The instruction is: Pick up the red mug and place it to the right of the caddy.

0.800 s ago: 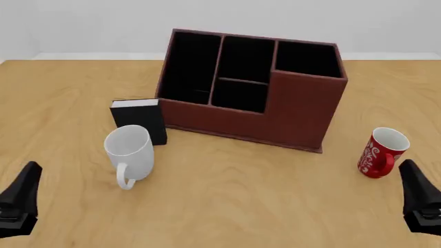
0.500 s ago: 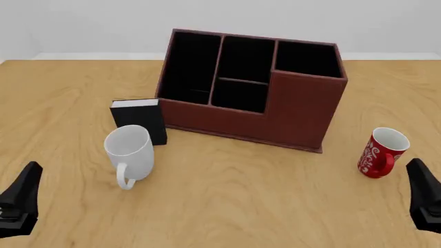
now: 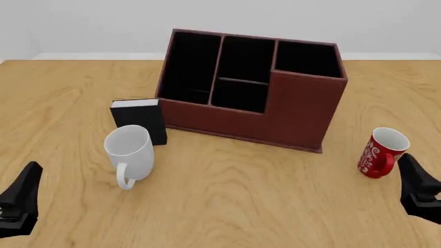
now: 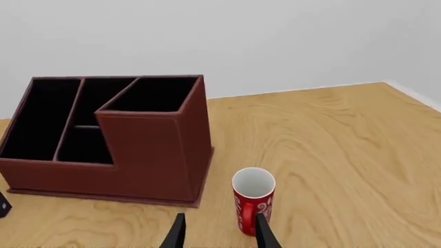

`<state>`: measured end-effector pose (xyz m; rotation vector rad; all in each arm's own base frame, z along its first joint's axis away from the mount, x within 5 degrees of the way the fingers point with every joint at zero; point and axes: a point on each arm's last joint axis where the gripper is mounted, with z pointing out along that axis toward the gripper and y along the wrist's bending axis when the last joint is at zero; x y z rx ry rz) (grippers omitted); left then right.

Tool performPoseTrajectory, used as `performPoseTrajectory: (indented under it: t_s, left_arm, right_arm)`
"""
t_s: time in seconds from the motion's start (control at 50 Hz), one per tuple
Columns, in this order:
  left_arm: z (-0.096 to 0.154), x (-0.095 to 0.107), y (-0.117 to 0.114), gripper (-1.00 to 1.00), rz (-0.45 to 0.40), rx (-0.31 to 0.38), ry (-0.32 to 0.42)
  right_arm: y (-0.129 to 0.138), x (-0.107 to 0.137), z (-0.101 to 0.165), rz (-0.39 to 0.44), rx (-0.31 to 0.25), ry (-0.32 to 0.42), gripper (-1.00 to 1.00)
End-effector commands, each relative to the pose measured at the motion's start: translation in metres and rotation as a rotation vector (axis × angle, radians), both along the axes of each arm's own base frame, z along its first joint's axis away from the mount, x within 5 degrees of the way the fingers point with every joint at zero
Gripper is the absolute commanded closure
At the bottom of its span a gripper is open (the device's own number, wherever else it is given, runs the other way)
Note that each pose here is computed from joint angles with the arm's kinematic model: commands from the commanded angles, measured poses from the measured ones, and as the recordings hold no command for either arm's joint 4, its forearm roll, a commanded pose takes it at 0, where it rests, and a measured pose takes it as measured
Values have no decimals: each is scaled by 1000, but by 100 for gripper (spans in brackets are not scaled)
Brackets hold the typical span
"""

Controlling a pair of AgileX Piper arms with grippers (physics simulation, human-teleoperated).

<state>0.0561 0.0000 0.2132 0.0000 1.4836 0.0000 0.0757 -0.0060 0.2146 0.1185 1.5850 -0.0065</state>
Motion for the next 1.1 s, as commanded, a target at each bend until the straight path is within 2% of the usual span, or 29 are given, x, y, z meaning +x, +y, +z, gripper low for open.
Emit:
performPoseTrajectory:
  t_s: [0.02, 0.12, 0.42, 1.1]
  left_arm:
    - [0, 0, 0, -100, 0, 0, 0]
    - [0, 0, 0, -100, 0, 0, 0]
    - [0, 0, 0, -100, 0, 0, 0]
    - [0, 0, 0, -100, 0, 0, 0]
  right_arm:
    - [0, 17, -8, 12, 6, 46, -100]
    - [-2, 23, -9, -2, -21, 57, -100]
    - [-9, 42, -17, -47, -54, 102, -100]
    - [-17, 71, -43, -69, -31, 187, -100]
